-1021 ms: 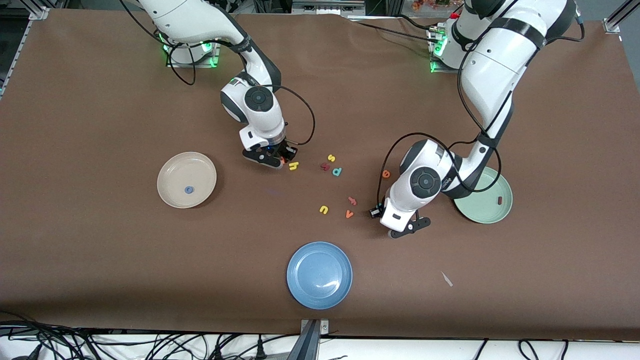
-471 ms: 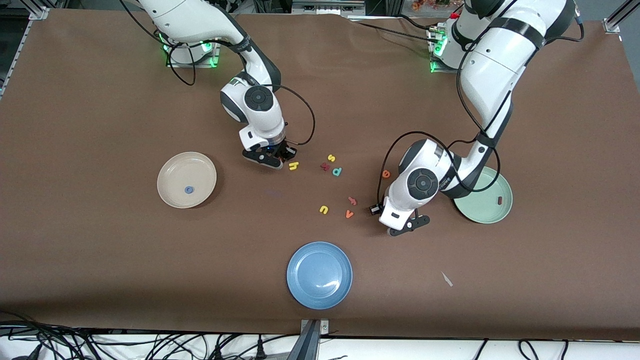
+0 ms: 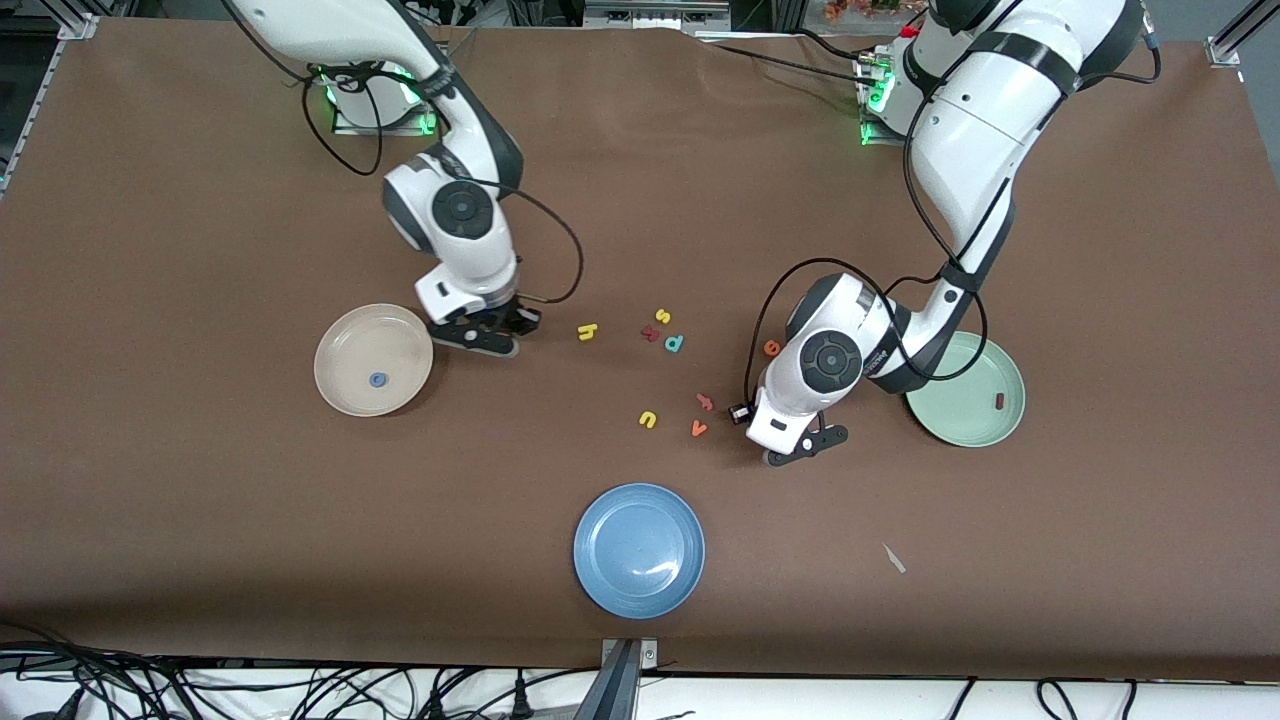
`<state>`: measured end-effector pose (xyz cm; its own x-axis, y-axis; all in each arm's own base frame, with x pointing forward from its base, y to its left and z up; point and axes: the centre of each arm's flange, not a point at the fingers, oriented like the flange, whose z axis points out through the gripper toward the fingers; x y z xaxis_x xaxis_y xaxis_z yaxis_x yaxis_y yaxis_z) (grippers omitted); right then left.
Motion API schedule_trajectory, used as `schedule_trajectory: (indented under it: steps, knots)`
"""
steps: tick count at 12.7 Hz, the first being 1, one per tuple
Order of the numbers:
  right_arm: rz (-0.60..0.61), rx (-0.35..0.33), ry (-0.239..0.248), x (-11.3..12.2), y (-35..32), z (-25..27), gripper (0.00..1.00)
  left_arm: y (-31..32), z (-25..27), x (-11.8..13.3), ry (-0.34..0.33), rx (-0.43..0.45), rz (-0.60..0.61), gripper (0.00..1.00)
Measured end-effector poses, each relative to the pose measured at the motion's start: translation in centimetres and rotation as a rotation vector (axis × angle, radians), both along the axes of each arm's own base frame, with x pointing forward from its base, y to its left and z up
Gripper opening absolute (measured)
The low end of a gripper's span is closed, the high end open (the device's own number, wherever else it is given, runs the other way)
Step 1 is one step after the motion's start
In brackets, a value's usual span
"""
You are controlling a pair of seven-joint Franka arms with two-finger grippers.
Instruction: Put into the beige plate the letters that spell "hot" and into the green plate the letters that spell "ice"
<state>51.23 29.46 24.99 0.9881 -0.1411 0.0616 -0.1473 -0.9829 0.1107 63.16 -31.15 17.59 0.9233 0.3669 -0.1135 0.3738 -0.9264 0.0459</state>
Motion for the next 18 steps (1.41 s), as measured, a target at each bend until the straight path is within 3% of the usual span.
schedule_trajectory:
  steps: [4,8,10,12,15,18]
  knots:
    - [0.161,-0.062,0.065,3.0,-8.3,4.0,0.21,1.3,1.6,0.9,0.012,0.019,0.009,0.21]
    - [0.196,-0.068,0.096,4.1,-13.2,4.1,0.24,9.6,9.4,2.2,0.148,0.098,-0.16,0.21]
    - [0.202,-0.067,0.104,3.7,-12.8,3.8,0.46,17.4,10.4,3.0,0.213,0.084,-0.276,0.21]
    - [0.184,-0.048,0.111,3.4,-12.5,3.6,0.69,26.1,9.2,3.5,0.239,0.074,-0.376,0.21]
    - [0.078,0.032,0.105,2.8,-10.0,3.8,0.7,33.9,6.5,2.8,0.282,0.042,-0.451,0.21]
    - [-0.078,0.097,0.039,0.7,-2.3,3.2,0.7,33.8,2.9,2.1,0.267,0.016,-0.478,0.21]
